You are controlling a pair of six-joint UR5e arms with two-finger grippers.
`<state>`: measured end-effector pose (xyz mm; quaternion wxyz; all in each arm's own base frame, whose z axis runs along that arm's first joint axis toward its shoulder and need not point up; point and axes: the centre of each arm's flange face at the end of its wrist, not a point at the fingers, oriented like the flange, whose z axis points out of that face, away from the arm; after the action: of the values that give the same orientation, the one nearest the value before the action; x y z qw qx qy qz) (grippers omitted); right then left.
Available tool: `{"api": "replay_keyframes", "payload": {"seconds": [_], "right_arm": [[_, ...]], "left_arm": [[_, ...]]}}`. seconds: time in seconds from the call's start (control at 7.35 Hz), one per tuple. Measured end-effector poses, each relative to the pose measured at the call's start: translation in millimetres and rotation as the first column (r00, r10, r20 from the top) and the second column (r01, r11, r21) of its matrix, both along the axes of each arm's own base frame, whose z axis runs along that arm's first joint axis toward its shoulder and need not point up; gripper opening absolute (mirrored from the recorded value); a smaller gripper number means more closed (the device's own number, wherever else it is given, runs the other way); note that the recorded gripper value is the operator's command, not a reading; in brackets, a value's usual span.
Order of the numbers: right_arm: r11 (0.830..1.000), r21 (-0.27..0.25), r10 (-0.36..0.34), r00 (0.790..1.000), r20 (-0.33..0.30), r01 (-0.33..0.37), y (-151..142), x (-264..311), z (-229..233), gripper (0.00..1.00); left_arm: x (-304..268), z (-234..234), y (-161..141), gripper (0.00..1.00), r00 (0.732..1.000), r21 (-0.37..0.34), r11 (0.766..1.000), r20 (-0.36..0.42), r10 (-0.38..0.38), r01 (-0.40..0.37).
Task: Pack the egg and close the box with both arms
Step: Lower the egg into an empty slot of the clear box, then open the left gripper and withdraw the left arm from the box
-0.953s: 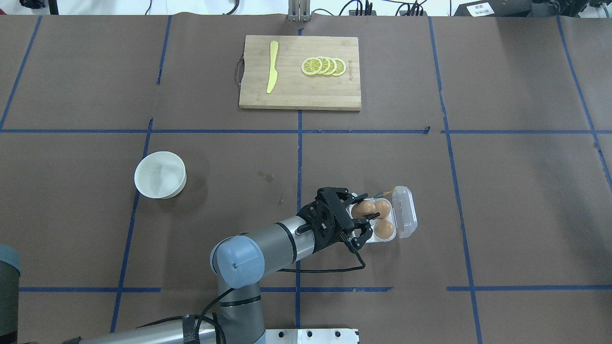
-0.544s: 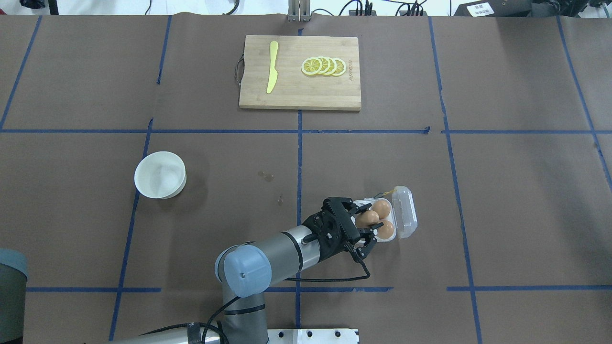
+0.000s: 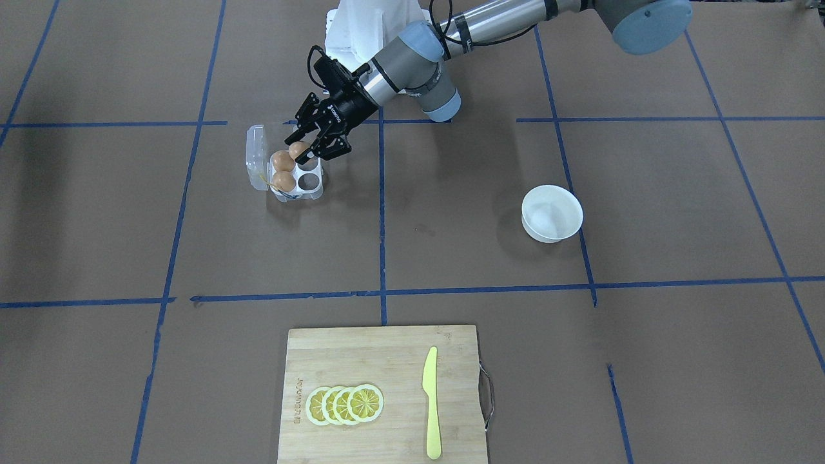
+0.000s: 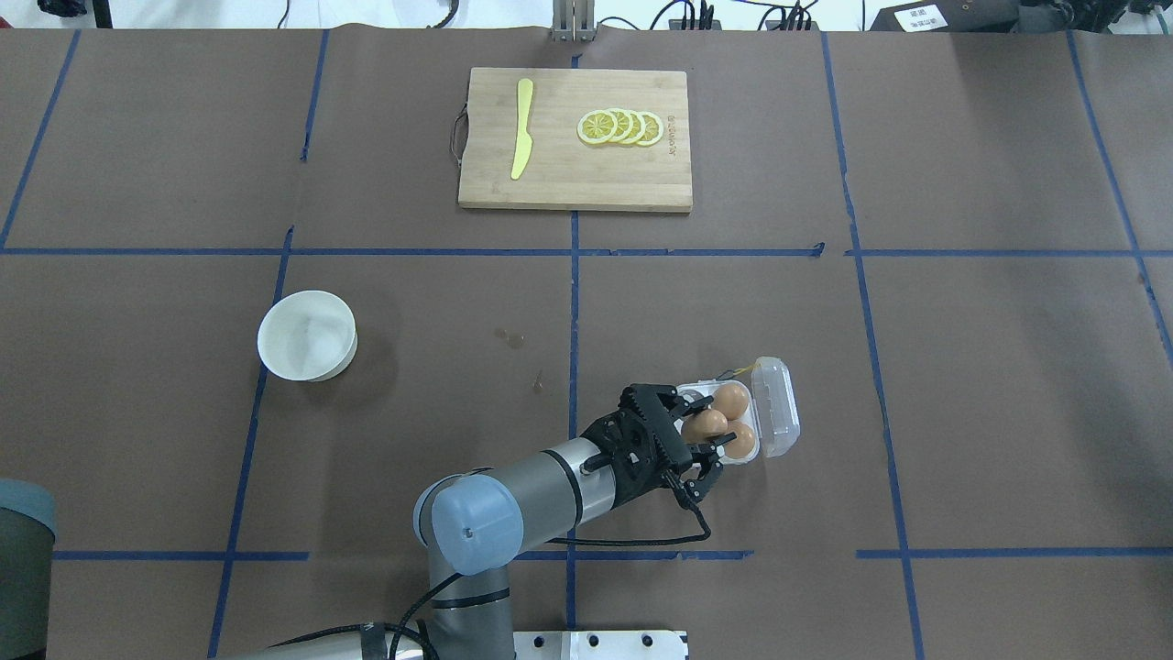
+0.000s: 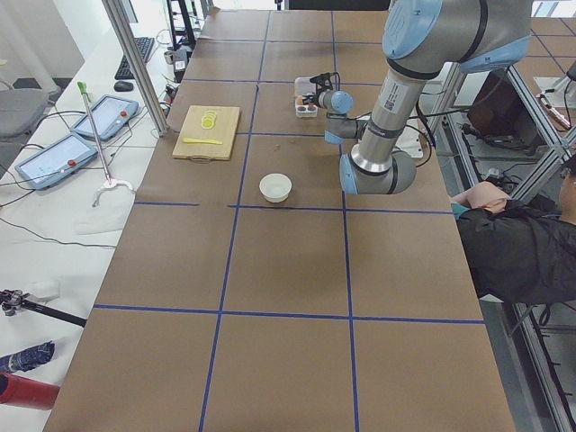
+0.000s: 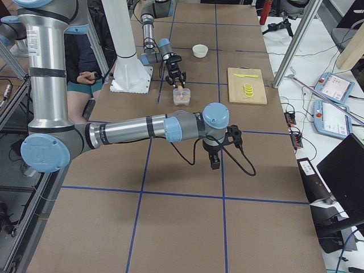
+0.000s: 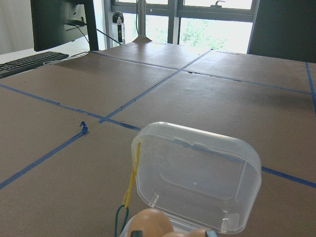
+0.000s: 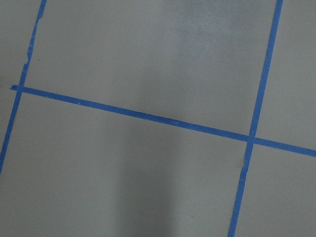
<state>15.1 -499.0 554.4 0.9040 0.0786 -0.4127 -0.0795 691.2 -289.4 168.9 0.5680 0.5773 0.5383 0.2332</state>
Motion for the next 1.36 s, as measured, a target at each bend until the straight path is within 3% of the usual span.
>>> {"api": "replay_keyframes", "payload": {"seconds": [0.27, 0.41, 1.09, 1.36], "right_arm": [[1.000, 0.000, 0.001, 1.000, 0.000, -0.001, 0, 0, 0, 1.00], [1.000, 0.001, 0.001, 1.000, 0.000, -0.001, 0, 1, 0, 1.00], [1.000, 0.002, 0.001, 1.000, 0.000, -0.001, -1, 1, -1, 1.00], [1.000, 0.002, 0.003, 1.000, 0.000, -0.003, -1, 1, -1, 1.00]], "left_arm": [[2, -1, 2, 0.61, 1.000, 0.000, 1.000, 0.001, 0.003, -0.003], [2, -1, 2, 0.66, 1.000, 0.001, 1.000, 0.001, 0.003, -0.003], [1, -3, 2, 0.68, 1.000, 0.001, 1.000, -0.002, 0.004, -0.004], [-9, -16, -3, 0.71, 0.998, -0.040, 0.999, -0.050, 0.023, -0.025]]}}
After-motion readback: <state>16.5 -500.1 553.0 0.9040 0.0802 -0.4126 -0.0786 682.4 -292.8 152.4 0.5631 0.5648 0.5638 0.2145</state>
